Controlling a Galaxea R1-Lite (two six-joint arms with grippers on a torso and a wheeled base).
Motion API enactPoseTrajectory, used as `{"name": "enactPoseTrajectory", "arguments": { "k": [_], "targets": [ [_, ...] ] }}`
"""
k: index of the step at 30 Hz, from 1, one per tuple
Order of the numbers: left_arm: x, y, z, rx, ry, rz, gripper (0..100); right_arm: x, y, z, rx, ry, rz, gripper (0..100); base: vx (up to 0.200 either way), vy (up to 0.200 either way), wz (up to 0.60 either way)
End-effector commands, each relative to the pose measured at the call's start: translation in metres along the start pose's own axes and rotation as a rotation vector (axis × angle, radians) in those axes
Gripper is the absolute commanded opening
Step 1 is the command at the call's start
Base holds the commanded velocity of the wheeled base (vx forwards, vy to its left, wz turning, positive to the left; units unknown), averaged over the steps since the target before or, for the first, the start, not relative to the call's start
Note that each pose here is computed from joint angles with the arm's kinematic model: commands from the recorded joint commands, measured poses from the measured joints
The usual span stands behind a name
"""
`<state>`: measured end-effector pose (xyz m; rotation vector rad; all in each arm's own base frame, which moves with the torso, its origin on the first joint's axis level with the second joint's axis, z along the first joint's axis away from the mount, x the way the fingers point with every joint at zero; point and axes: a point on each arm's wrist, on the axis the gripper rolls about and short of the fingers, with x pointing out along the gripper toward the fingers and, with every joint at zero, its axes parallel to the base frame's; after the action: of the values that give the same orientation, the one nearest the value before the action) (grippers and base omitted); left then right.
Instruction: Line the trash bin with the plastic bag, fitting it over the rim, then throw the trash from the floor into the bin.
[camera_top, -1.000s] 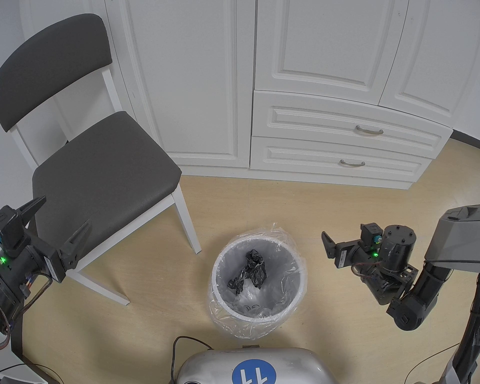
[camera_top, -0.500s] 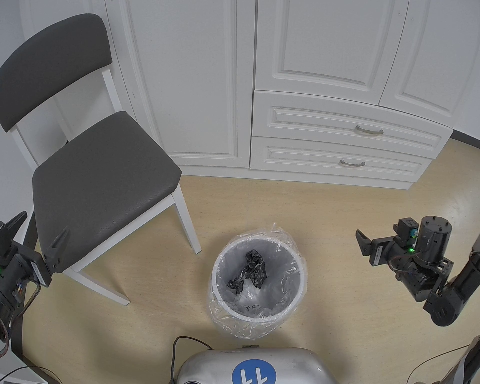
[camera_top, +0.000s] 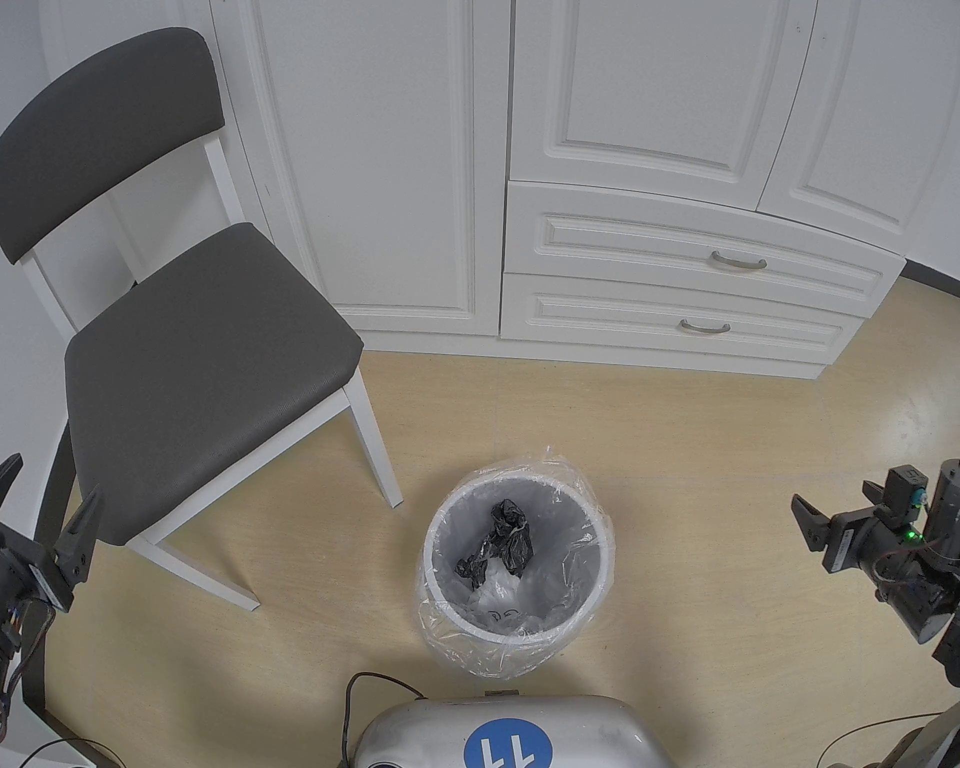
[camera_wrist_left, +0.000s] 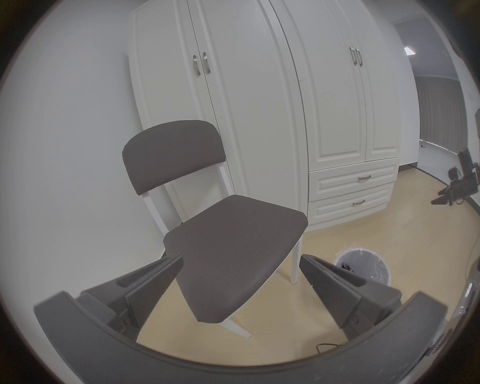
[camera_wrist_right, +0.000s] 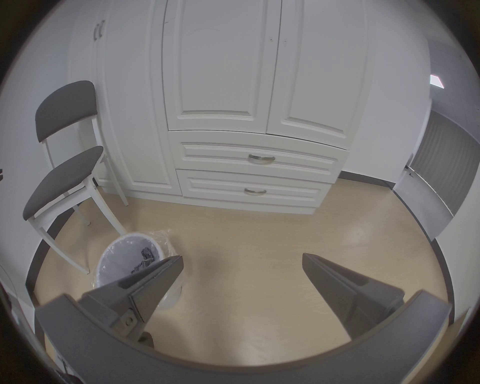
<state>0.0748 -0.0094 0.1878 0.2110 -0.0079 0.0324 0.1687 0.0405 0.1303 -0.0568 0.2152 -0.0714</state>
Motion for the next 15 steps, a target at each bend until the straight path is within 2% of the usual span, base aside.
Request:
{"name": "enactPoseTrajectory", "arguments": {
  "k": [1,6,11,15],
  "targets": [
    [-0.033,0.009,0.005,-0.021,-0.091,0.021,100,-0.067,-0.030,0.012,0.046,-0.095,-0.052,100,0.000,0.000,0.00],
    [-0.045,0.012,0.006,-0.030,-0.121,0.032,100,-0.113,-0.045,0.008,0.056,-0.114,-0.064,100,0.000,0.000,0.00],
    [-0.055,0.014,0.005,-0.035,-0.155,0.053,100,-0.150,-0.056,-0.013,0.070,-0.140,-0.094,100,0.000,0.000,0.00],
    [-0.066,0.016,0.003,-0.039,-0.176,0.072,100,-0.172,-0.061,-0.035,0.084,-0.158,-0.155,100,0.000,0.000,0.00]
  ]
}}
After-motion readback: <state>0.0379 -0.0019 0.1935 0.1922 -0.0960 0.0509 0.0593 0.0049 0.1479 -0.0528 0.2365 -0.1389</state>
